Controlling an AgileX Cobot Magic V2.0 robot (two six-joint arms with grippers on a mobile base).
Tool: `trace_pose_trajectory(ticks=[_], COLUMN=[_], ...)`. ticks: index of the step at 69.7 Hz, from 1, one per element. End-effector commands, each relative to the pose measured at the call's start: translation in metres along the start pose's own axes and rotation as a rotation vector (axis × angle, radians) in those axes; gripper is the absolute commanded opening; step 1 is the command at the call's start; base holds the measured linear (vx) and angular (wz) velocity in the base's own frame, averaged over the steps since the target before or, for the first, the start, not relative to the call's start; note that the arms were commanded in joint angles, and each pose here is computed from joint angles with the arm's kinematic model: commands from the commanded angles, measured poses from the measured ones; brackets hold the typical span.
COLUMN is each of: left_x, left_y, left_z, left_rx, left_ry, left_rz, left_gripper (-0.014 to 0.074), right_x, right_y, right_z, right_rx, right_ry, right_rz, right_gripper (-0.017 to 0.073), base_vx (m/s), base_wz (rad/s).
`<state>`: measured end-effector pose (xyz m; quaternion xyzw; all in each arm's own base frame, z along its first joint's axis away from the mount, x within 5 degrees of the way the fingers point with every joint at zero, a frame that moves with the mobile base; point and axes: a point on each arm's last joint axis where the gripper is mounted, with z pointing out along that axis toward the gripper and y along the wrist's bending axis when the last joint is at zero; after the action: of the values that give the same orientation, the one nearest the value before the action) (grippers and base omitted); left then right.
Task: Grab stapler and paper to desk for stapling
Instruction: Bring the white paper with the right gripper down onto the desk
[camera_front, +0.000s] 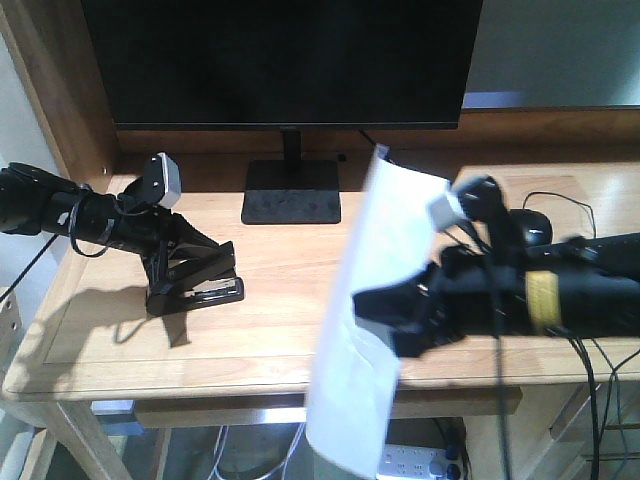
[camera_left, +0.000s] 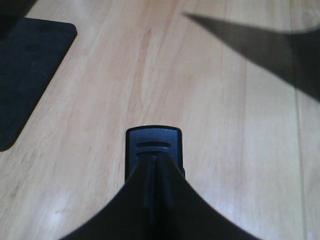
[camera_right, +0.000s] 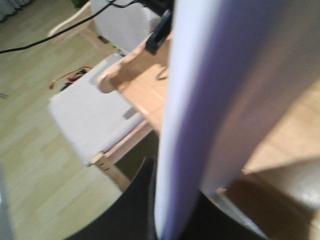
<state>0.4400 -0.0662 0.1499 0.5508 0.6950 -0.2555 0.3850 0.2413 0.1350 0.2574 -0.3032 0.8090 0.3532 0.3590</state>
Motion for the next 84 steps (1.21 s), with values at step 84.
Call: trace_pose_trajectory(ticks=[84], left_x=[-0.035], left_y=[0.003], left_z=[-0.020], left_rx=[-0.045], left_ry=[-0.080], left_rz=[0.038], left_gripper=[-0.0007], right_x=[0.021], right_y=[-0.084], right_z=[0.108], right_rx=[0.079], right_ry=[0.171], right_rz=[0.182], right_gripper=[-0.0005], base_vx=[0.00], base_wz=[0.00])
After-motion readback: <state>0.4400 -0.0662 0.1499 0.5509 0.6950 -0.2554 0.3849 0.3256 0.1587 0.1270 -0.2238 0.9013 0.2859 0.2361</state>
